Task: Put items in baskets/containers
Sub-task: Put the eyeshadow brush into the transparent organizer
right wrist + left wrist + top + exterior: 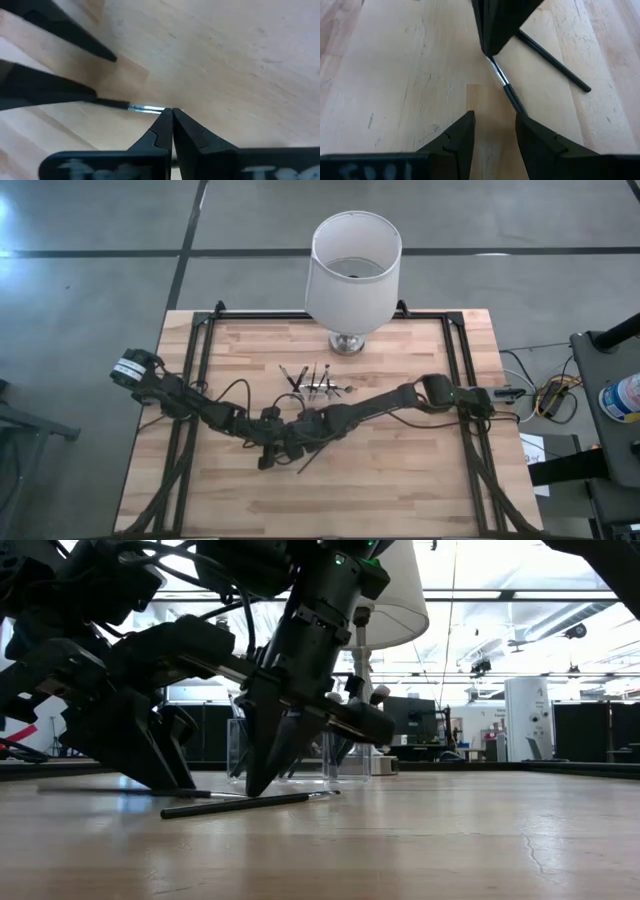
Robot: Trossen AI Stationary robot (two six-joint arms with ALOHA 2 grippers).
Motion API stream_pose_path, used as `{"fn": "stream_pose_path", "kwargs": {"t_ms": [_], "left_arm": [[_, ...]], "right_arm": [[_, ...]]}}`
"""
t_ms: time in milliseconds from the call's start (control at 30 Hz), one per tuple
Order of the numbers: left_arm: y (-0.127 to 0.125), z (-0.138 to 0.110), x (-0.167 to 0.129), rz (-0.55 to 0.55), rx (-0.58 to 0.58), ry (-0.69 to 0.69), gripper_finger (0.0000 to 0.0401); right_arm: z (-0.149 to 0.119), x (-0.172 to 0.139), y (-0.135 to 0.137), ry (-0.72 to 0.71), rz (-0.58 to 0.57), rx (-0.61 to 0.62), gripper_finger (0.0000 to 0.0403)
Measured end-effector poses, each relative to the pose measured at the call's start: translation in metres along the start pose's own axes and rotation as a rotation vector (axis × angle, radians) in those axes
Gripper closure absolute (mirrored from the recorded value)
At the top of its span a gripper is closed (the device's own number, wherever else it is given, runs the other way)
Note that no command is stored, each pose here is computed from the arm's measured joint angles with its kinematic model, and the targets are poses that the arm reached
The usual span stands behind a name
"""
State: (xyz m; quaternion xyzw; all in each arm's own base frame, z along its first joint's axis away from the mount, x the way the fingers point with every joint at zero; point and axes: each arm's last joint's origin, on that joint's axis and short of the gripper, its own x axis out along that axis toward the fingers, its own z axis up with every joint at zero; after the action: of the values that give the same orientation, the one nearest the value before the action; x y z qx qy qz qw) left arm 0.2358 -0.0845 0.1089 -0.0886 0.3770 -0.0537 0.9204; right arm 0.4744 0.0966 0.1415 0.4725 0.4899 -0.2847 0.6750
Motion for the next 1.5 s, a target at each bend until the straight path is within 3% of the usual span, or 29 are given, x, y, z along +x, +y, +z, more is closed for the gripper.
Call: {"fn": "stream_pose_path", "kwargs": {"t_ms": [233,400,567,800,1000,1500], "left_arm": [[0.0,0.002,-0.008,0.002,-0.001,0.012,0.0257],[0.001,0.005,-0.031,0.007,-0.008,0.038,0.0257],[-0.009,0.007,-0.058,-0.085,-0.078,0.033,0.0257],[-0.028,-0.006,-0.069,0.0,-0.19,-0.003,0.0234],[-0.05,-0.006,-0.065,0.076,-0.164,0.025,0.0232],[-0.06,-0.012,-0.033,0.145,-0.14,0.217,0.0234]], "right_arm": [[0.0,0.004,-0.004,0.003,-0.012,0.003,0.0394],[0.0,0.004,-0.005,0.003,-0.012,-0.002,0.0394],[0.0,0.005,-0.005,0.003,-0.011,-0.012,0.0394],[0.002,0.005,-0.005,0.002,-0.009,-0.016,0.0394],[0.003,0.005,-0.005,-0.003,0.0,-0.008,0.0394],[0.003,0.006,-0.003,-0.015,0.013,0.004,0.0394]]}}
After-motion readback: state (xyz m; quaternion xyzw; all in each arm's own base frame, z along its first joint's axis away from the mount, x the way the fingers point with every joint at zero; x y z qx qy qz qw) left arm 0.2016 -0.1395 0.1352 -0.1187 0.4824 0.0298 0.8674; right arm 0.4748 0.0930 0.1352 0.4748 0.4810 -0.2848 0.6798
